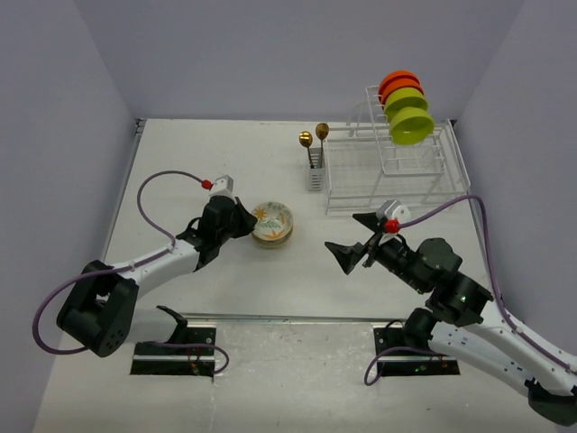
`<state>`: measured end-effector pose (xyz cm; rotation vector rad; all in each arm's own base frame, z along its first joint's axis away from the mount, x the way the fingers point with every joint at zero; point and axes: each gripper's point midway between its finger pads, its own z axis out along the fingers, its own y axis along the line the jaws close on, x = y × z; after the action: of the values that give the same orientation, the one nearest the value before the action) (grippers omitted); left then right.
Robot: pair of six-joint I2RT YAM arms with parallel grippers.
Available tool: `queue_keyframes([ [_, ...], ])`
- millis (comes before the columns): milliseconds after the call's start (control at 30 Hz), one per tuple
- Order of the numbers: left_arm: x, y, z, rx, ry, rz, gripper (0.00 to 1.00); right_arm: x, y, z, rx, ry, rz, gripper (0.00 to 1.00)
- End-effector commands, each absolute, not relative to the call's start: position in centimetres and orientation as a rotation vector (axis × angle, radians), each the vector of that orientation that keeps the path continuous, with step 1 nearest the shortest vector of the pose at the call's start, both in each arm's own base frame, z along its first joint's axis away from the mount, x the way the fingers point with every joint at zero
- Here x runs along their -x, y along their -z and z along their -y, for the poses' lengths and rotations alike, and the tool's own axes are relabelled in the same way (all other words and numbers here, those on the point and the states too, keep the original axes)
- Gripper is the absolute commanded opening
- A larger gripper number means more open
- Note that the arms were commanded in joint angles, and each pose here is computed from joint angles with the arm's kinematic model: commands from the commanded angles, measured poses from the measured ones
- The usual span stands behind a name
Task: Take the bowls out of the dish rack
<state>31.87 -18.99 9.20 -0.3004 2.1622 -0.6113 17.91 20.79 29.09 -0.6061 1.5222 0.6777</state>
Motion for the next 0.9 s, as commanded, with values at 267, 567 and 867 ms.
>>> queue_keyframes([
  [267,-33.3,-11.3,20.1,0.310,0.710,-2.065,0.10,-17.3,-29.1,-21.8,0.652,-0.729,-1.495,0.99],
  [567,-33.0,-11.1,20.0,0.314,0.715,-2.064,0.20,-17.2,-28.7,-22.1,0.672,-0.735,-1.502,0.99],
  [867,-32.0,-14.0,17.7,0.337,0.625,-2.031,0.69,-19.9,-29.4,-20.0,0.469,-0.627,-1.562,0.99],
])
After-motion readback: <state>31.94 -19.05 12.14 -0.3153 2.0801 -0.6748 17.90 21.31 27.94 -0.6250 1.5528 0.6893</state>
